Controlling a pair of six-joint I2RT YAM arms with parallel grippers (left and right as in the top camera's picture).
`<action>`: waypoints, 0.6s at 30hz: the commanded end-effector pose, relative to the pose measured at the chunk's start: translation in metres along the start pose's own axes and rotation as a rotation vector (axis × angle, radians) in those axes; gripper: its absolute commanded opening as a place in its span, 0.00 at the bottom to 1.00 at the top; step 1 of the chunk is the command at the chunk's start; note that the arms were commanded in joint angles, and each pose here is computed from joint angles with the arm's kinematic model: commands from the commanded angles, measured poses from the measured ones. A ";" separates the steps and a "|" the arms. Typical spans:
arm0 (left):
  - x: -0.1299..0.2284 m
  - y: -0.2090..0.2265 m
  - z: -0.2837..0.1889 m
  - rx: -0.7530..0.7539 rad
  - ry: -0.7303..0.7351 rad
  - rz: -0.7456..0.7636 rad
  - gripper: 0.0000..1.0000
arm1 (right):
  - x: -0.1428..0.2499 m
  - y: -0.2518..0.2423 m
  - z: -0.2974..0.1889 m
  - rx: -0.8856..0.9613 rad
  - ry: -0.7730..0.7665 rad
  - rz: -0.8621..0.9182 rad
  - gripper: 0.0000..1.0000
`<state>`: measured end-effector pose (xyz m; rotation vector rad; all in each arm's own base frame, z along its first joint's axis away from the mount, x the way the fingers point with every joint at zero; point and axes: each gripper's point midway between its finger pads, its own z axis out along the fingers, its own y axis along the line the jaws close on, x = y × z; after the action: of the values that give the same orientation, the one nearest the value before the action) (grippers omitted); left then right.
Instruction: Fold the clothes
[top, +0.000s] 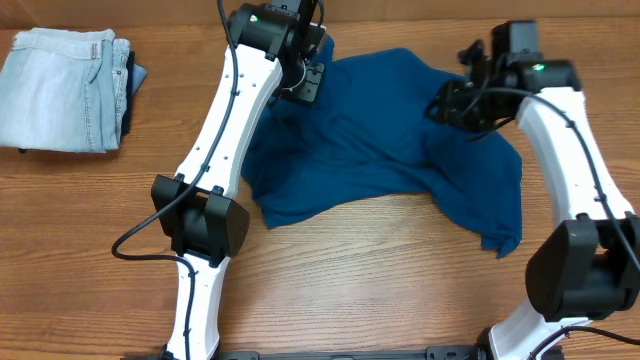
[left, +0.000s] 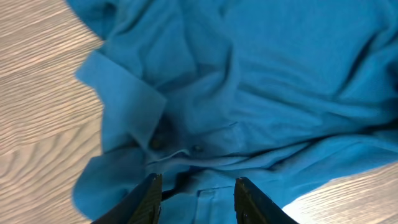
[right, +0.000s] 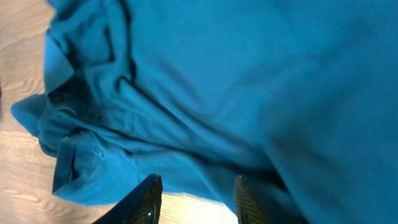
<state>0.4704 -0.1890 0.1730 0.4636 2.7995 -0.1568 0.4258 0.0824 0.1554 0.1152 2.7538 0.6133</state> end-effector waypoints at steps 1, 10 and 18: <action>0.006 -0.011 0.030 0.053 0.061 0.026 0.38 | 0.015 0.017 0.019 -0.036 0.017 -0.017 0.27; 0.026 -0.022 0.086 0.136 0.190 0.034 0.20 | 0.022 0.018 0.027 -0.034 0.031 -0.032 0.20; 0.036 -0.014 0.144 0.104 0.247 0.028 0.10 | 0.027 0.017 0.027 -0.030 0.049 -0.024 0.19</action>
<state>0.4707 -0.2108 0.0562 0.5499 3.0061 -0.2630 0.4113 0.1145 0.1255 0.0549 2.7978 0.6533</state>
